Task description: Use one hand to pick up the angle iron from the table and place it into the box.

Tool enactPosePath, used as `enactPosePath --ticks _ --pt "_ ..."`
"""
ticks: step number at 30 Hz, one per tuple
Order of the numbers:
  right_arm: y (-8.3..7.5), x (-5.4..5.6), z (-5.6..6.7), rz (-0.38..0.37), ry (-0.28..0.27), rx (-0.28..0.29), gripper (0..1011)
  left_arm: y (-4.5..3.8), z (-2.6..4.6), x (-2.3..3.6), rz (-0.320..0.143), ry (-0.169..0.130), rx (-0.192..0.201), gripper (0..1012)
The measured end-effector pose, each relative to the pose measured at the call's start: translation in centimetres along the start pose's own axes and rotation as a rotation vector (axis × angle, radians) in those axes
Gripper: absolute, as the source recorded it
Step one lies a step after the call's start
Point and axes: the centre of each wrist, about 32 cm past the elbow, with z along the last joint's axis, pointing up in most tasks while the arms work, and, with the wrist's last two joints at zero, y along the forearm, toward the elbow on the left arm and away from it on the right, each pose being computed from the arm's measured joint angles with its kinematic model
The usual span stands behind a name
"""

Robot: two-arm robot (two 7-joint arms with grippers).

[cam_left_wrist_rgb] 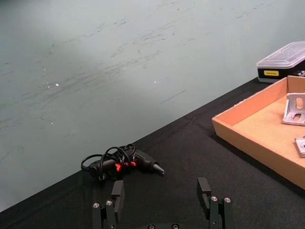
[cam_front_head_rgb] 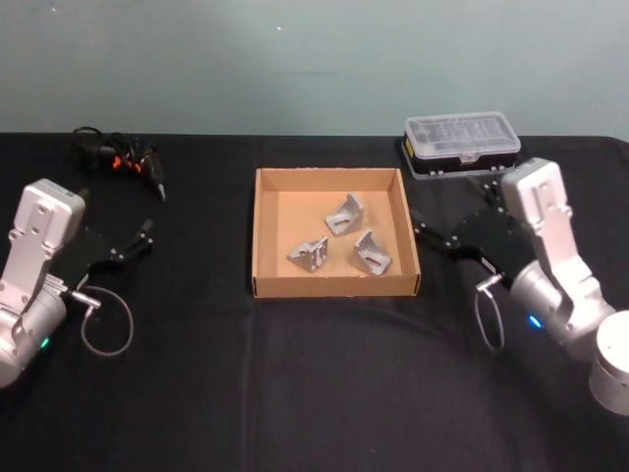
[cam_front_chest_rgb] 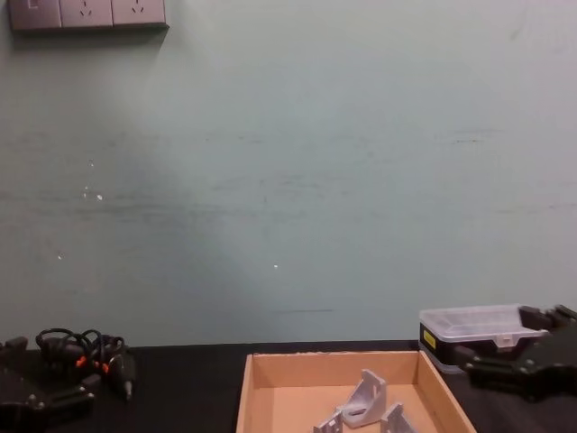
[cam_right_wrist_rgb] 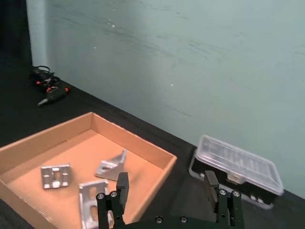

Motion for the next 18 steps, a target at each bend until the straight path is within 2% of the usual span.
enactPosePath --ticks 5,18 --pt "-0.86 0.05 -0.93 -0.026 0.008 0.001 1003 0.0 0.0 0.0 0.0 0.0 0.0 1000" --pt "-0.72 0.02 -0.79 -0.022 0.006 0.002 1003 0.0 0.0 0.0 0.0 0.0 0.0 1000"
